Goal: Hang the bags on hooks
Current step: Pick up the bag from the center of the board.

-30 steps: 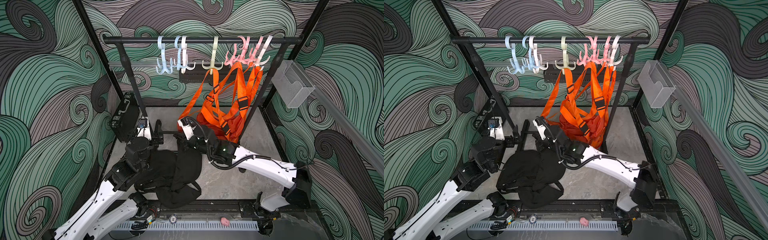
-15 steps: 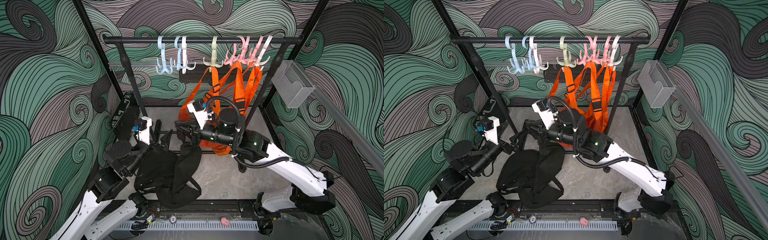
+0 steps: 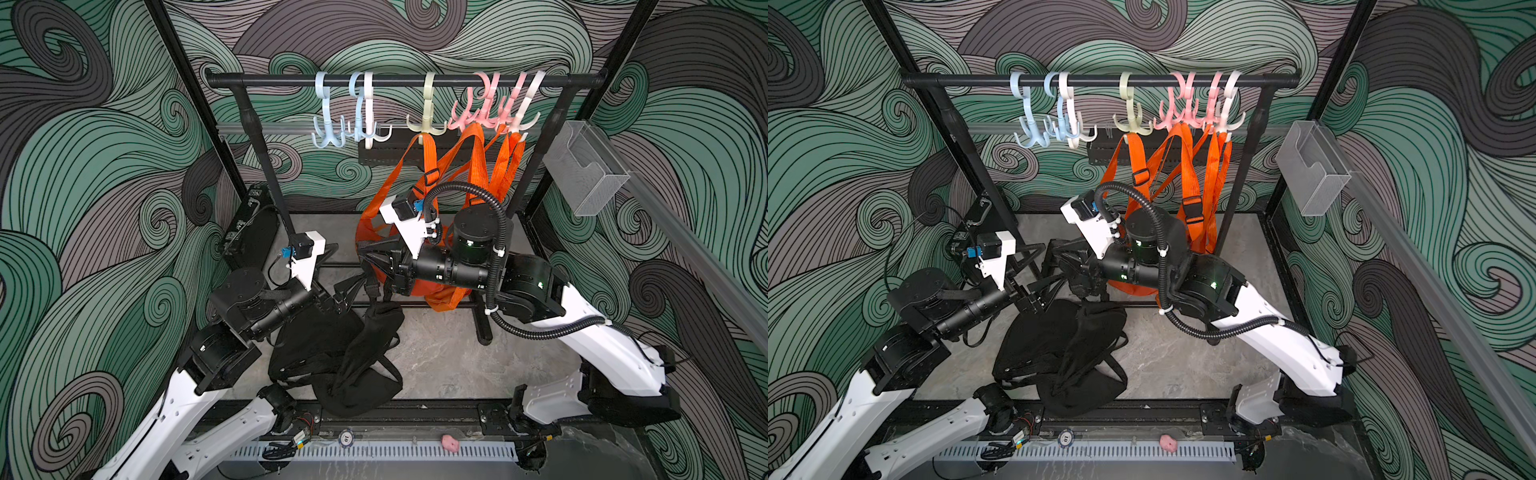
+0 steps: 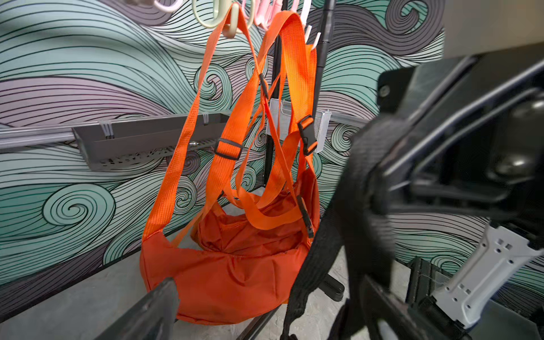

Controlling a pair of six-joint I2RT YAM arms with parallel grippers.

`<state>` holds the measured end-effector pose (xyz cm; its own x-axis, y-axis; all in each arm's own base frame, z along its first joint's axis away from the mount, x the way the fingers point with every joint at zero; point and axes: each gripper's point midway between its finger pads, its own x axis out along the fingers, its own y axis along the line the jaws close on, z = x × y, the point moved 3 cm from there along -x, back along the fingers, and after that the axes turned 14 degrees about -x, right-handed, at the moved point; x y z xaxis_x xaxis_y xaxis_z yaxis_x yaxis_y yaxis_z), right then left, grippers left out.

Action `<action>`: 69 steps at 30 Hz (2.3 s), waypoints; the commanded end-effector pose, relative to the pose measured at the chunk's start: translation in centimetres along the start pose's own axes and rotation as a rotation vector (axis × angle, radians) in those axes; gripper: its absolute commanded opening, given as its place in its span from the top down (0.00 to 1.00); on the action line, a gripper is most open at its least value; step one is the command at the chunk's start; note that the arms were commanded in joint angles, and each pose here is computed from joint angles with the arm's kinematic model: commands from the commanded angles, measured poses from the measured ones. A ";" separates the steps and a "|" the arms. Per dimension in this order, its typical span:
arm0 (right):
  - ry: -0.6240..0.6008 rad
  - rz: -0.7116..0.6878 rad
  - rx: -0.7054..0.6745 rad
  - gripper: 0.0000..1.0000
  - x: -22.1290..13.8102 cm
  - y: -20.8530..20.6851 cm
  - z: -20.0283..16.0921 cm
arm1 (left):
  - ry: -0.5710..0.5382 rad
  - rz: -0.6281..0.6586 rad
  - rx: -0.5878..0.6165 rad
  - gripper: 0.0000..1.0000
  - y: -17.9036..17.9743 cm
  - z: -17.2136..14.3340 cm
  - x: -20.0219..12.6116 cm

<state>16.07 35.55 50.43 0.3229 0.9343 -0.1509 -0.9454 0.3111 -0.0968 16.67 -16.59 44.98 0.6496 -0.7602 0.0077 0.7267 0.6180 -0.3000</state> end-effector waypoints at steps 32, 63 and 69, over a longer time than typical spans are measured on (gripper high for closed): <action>0.037 -0.117 -0.058 0.73 -3.4 -1.9 -3.1 | -0.012 0.152 0.173 1.00 0.8 6.0 2.1; -0.157 -0.121 -0.239 0.39 5.3 -4.5 -5.6 | 0.033 0.148 0.142 1.00 0.3 7.1 1.9; -0.200 -0.036 -0.236 0.39 4.6 -3.0 -5.0 | 0.041 0.165 0.146 1.00 0.5 6.9 2.1</action>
<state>22.11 38.44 43.34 0.3834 0.9235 -0.0139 -0.8803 0.3608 -0.3081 20.16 -17.01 50.35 0.7394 -0.6664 -0.0962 0.6480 0.7431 -0.1670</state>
